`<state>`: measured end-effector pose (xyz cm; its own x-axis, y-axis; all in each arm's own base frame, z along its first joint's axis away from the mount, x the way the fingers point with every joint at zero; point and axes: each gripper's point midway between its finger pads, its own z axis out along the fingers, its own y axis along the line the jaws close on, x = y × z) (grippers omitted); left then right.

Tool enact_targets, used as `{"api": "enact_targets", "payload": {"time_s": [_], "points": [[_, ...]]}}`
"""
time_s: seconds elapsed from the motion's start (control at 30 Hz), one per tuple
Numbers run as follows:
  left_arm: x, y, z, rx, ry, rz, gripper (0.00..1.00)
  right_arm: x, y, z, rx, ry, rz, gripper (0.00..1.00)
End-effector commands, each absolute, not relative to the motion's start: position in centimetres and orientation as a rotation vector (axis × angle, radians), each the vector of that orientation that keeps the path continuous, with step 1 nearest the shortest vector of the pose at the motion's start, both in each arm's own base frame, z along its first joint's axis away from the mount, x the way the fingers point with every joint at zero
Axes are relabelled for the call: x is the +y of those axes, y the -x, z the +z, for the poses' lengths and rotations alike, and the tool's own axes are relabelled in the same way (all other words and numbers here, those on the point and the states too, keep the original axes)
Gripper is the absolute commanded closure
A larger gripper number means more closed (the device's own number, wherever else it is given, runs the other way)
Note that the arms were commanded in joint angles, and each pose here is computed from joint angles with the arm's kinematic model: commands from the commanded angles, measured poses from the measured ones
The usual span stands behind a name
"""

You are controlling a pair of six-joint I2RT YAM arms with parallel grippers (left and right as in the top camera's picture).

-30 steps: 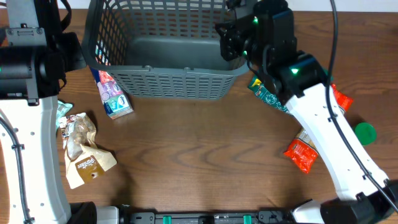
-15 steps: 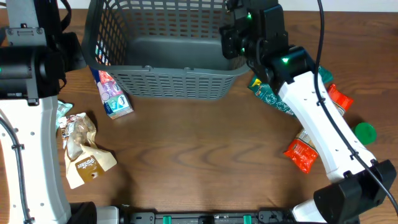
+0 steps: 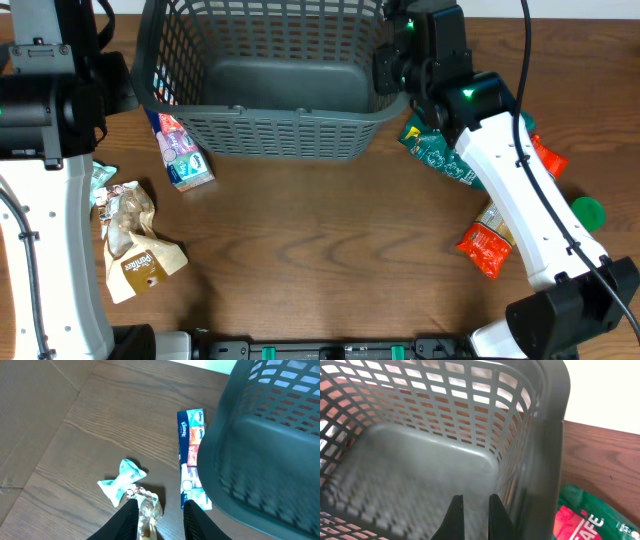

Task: Pack container

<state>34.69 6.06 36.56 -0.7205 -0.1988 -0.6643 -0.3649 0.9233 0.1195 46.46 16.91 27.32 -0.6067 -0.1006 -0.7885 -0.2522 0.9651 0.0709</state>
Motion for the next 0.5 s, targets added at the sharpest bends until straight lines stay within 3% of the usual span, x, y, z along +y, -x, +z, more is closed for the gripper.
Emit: {"api": "enact_targets", "payload": {"time_s": [0.0,0.47], "points": [[6.3,-34.7,36.6,2.389,0.417,0.321,0.69,16.3,-47.0,27.7,2.221,0.212,0.202,0.99],[6.3,-34.7,36.6,2.389,0.417,0.321,0.69,13.9,-46.9,27.0,2.254,0.099,0.075,0.99]]}}
